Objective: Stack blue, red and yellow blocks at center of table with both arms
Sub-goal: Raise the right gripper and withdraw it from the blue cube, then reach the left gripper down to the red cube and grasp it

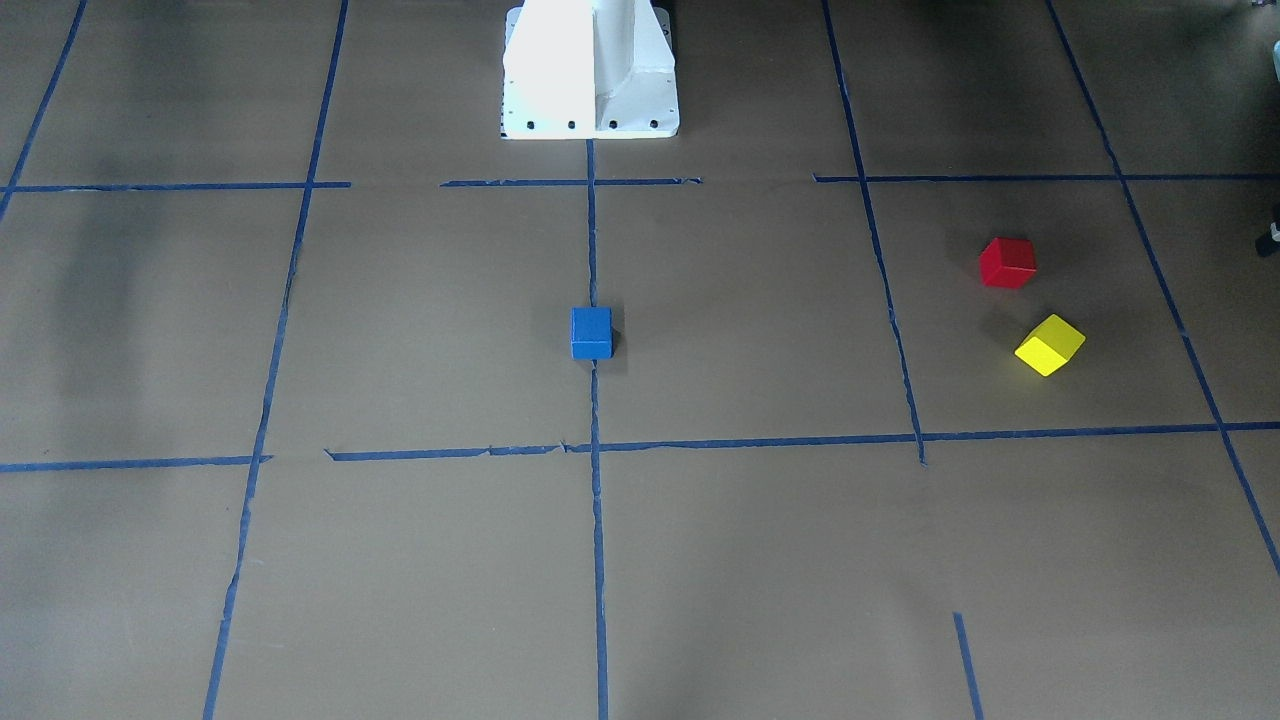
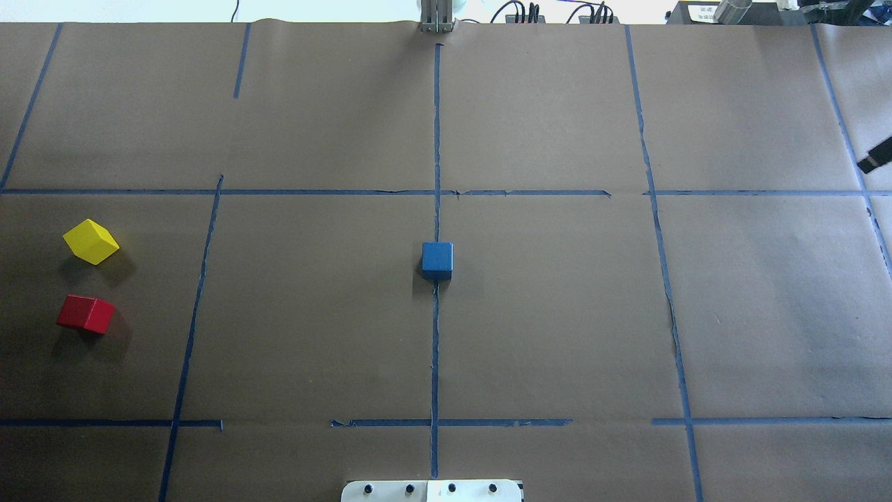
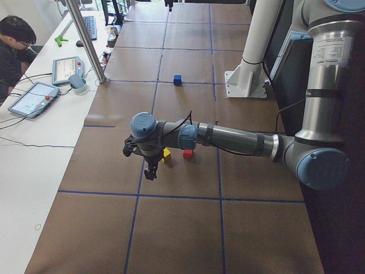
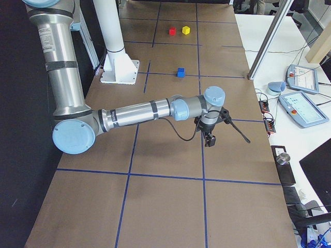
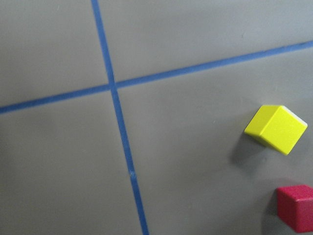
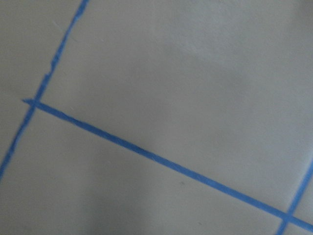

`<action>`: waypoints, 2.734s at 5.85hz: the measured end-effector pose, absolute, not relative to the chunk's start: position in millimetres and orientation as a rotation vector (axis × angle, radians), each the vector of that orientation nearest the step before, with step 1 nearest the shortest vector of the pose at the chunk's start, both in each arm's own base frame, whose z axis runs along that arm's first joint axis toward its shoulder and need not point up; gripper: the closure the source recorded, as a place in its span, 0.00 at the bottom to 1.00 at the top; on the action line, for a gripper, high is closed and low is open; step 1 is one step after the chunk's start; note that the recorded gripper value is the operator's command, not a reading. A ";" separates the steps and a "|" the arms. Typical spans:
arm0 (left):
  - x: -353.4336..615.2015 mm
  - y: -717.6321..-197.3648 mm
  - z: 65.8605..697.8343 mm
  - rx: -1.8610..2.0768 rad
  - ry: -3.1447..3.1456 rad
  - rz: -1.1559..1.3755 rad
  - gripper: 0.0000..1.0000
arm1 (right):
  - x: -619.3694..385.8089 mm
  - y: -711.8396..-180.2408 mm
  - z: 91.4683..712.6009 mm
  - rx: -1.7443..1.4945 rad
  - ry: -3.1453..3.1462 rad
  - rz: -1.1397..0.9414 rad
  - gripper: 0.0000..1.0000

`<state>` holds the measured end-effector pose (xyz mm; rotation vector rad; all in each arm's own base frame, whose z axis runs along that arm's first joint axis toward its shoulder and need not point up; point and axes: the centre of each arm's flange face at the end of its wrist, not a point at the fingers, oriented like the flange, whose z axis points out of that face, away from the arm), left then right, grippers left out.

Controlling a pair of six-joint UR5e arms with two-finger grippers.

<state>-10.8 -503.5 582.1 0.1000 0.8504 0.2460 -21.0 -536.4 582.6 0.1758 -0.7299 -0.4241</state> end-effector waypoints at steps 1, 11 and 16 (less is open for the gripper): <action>3.1 -505.7 576.1 0.131 0.853 0.283 0.00 | 24.6 -497.0 626.6 0.151 -0.723 -0.394 0.00; 261.1 -376.2 570.5 0.091 0.839 0.116 0.02 | 59.0 -460.8 658.0 0.116 -0.720 -0.315 0.00; 266.1 -372.5 574.4 0.077 0.831 0.128 0.89 | 59.0 -460.3 661.1 0.110 -0.721 -0.313 0.00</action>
